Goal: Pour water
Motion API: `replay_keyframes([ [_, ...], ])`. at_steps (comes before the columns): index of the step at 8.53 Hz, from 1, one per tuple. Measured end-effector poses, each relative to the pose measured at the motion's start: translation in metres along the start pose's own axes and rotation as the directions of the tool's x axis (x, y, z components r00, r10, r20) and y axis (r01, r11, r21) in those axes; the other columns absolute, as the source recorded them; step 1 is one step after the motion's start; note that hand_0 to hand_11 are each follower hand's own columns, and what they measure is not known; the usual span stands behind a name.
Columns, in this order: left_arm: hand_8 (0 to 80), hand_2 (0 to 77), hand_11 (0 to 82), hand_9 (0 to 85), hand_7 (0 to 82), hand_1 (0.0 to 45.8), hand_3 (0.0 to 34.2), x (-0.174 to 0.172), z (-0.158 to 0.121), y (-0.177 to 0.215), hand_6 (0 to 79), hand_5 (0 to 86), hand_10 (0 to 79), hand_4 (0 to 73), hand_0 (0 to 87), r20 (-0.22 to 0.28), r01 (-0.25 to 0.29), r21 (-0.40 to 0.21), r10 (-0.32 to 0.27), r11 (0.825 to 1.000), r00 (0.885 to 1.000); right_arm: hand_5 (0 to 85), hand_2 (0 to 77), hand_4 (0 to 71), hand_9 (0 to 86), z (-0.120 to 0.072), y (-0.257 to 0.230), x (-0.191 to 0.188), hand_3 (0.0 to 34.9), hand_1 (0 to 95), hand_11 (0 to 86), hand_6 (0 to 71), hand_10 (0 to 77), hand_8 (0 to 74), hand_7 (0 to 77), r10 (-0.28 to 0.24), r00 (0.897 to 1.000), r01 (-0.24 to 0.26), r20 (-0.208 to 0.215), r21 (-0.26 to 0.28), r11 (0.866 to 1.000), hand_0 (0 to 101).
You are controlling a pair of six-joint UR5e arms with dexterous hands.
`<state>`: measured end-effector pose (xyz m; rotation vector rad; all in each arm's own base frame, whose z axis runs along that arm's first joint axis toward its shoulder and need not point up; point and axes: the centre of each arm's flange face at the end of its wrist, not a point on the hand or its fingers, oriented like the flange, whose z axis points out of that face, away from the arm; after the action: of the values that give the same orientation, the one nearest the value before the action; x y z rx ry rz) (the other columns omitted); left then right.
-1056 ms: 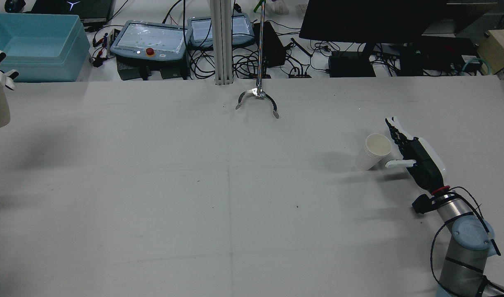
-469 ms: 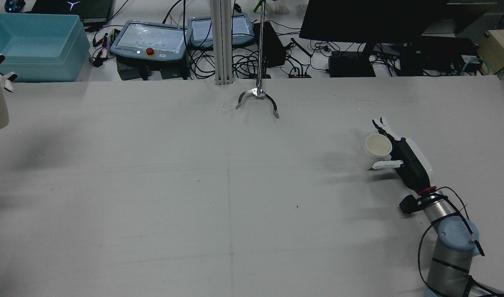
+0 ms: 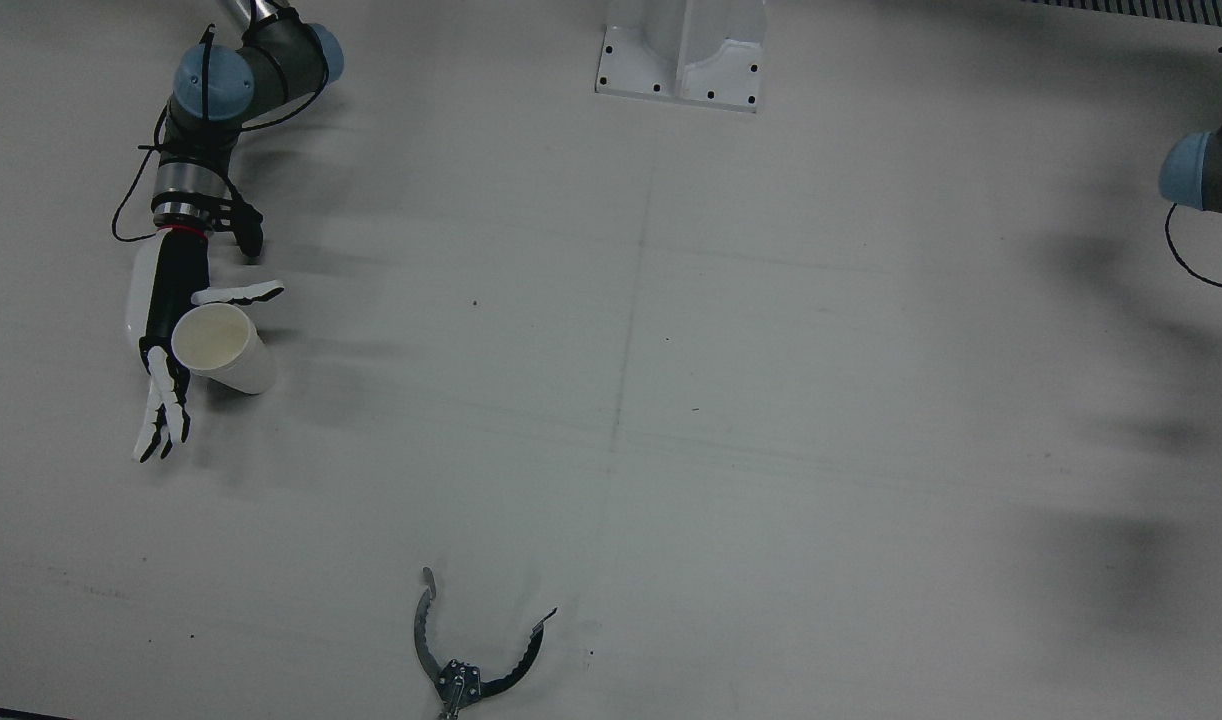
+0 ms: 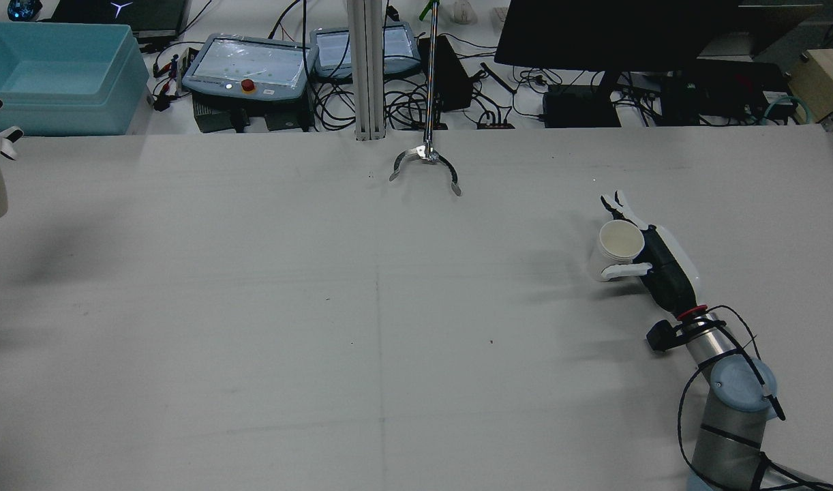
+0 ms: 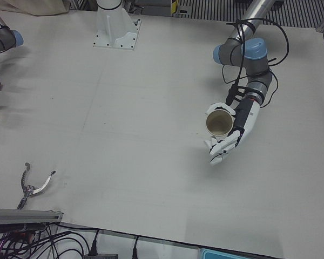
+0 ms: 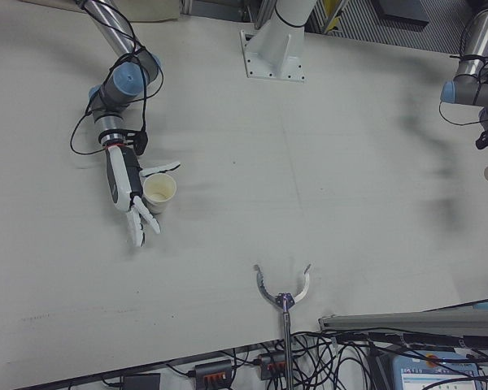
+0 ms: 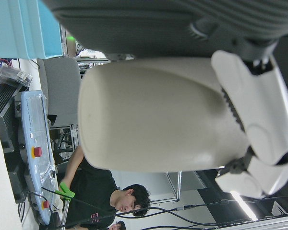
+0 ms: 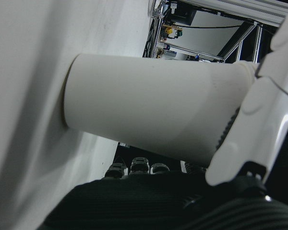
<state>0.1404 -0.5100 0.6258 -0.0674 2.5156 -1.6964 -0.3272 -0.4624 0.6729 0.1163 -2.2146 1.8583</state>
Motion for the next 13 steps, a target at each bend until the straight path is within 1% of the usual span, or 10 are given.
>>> replay_keyframes([
  [3,30.5,44.7,15.8,48.0,67.1,10.4,0.0,0.000,-0.001,-0.001,24.5,0.5,9.3,30.5,42.7,0.001,-0.001,0.002,0.001,1.000,1.000,0.5,0.0,7.6,1.6,0.000,0.002,0.002,0.0,12.0,3.8,0.5,1.1,4.9,1.1,-0.001,1.000,0.001,-0.003,-0.001,1.000,49],
  [4,30.0,44.7,15.8,48.5,67.1,10.4,0.0,0.000,-0.002,-0.002,24.5,0.5,9.3,30.5,42.7,0.002,-0.002,0.003,0.002,1.000,1.000,30.5,0.0,12.0,25.6,0.000,0.002,0.002,0.0,12.5,16.4,22.9,12.0,22.4,31.1,-0.001,1.000,0.001,-0.002,-0.001,1.000,52],
  [5,30.0,44.7,15.8,46.9,67.1,10.4,0.0,0.000,-0.002,-0.002,24.5,0.5,9.3,30.5,42.6,0.002,-0.002,0.002,0.002,1.000,1.000,42.0,0.0,14.2,35.5,0.000,0.002,0.003,0.0,9.8,28.4,32.7,21.8,32.7,40.9,0.001,1.000,-0.001,-0.002,-0.002,1.000,50],
  [6,30.5,44.7,15.8,47.5,66.5,10.4,0.0,0.000,-0.002,-0.001,25.1,0.0,9.3,30.5,42.4,0.001,-0.001,0.002,0.001,1.000,1.000,42.0,0.0,14.2,35.5,0.001,0.003,0.003,0.0,9.8,38.7,32.7,29.5,32.7,40.9,0.002,1.000,-0.002,-0.001,-0.002,1.000,50],
  [7,30.5,44.7,15.8,47.5,66.5,10.4,0.0,0.002,-0.003,-0.002,25.1,0.5,9.3,30.5,41.7,0.000,-0.001,0.004,0.001,1.000,1.000,58.9,15.8,15.3,53.5,0.001,0.003,0.002,0.1,4.4,55.1,50.2,42.5,50.7,56.7,0.004,1.000,-0.004,0.000,-0.002,1.000,49],
  [9,30.5,44.7,15.8,47.5,66.5,10.4,0.0,0.004,-0.009,-0.004,25.1,0.0,9.3,30.5,41.8,0.001,-0.002,0.008,0.002,1.000,1.000,58.9,15.8,15.3,53.5,0.001,0.004,0.002,0.1,4.4,55.1,50.2,42.5,50.7,56.7,0.007,1.000,-0.007,0.003,-0.002,1.000,49],
  [10,30.5,44.7,15.8,47.5,66.5,10.4,0.0,0.005,-0.011,-0.005,25.1,0.0,9.3,30.5,41.8,0.001,-0.002,0.009,0.002,1.000,1.000,63.3,22.4,16.4,57.8,0.002,0.005,0.000,0.0,2.7,63.8,54.0,43.6,55.1,60.0,0.011,1.000,-0.011,0.007,-0.004,1.000,50],
  [11,30.0,44.7,15.8,47.5,66.5,10.4,0.0,0.005,-0.011,-0.004,25.1,0.0,9.3,30.5,41.8,0.000,-0.001,0.006,0.001,1.000,1.000,68.7,28.9,16.4,66.0,0.004,0.008,-0.003,0.0,2.2,62.2,57.3,43.1,56.7,63.8,0.019,1.000,-0.019,0.014,-0.008,1.000,50],
  [12,30.5,44.7,15.8,47.5,66.0,10.4,0.0,0.003,-0.007,0.001,25.6,0.0,9.3,30.5,41.8,0.001,0.003,-0.002,-0.003,1.000,1.000,68.7,29.5,15.3,67.6,0.009,0.012,-0.013,0.0,2.2,56.7,55.1,41.5,53.5,60.5,0.028,0.999,-0.027,0.032,-0.014,1.000,49],
  [13,30.5,44.7,15.8,47.5,65.4,10.4,0.0,-0.003,0.002,0.009,26.2,0.0,9.3,30.5,41.7,0.017,0.010,-0.018,-0.009,1.000,1.000,68.7,29.5,15.3,67.6,0.017,0.016,-0.030,0.0,2.2,56.7,55.1,41.5,53.5,60.5,0.036,0.997,-0.035,0.063,-0.020,0.999,49],
])
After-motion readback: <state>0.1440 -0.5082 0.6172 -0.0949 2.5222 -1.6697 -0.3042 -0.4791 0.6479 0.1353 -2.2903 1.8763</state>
